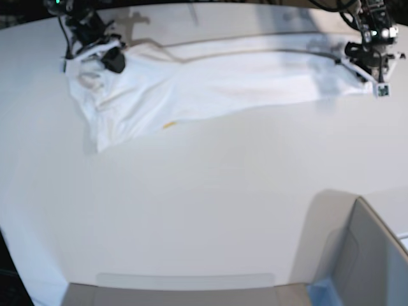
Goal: Layout the t-shirt on the table in an organized manner, then fold the t-shirt properly
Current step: 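Lower the folded hem onto the band with both grippers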
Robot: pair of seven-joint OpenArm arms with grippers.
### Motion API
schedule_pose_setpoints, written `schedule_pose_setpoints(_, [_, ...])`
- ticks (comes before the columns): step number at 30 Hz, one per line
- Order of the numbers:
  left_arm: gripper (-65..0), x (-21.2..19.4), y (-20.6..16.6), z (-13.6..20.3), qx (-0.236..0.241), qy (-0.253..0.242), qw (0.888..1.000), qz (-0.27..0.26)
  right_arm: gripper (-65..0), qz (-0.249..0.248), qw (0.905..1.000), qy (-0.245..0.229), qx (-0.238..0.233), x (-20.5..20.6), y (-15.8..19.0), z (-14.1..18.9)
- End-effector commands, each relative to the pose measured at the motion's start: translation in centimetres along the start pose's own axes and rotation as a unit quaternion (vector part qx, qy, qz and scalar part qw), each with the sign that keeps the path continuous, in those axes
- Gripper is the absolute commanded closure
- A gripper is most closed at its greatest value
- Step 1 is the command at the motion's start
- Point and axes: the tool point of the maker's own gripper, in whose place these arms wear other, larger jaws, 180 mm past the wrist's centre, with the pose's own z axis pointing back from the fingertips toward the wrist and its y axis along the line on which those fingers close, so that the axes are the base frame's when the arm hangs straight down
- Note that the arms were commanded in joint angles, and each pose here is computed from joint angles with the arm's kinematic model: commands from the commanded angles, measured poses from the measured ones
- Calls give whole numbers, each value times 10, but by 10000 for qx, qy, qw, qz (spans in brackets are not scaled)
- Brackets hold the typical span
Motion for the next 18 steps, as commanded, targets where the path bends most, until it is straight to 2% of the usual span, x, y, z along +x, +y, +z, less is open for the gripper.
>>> schedule_pose_setpoints(1, [-158, 11, 7, 4, 104, -204, 9997, -83, 0, 42, 9999, -95, 69, 4, 3, 2])
schedule_pose_setpoints(3, [-170, 12, 7, 4, 103, -219, 9997, -86, 0, 32, 9999, -79, 56, 3, 2, 2])
schedule_pose_setpoints(9, [-170, 12, 23, 7, 302, -243, 9992, 94, -176, 23, 9995, 185, 240, -15, 14, -1])
schedule_pose_setpoints(13, [-170, 3, 44, 13, 617, -233, 9963, 550, -188, 94, 9979, 435, 468, -30, 29, -4])
schedule_pose_setpoints(18, [-170, -5, 65, 20, 907, -222, 9919, 859, -188, 192, 9946, 729, 706, -47, 43, -5])
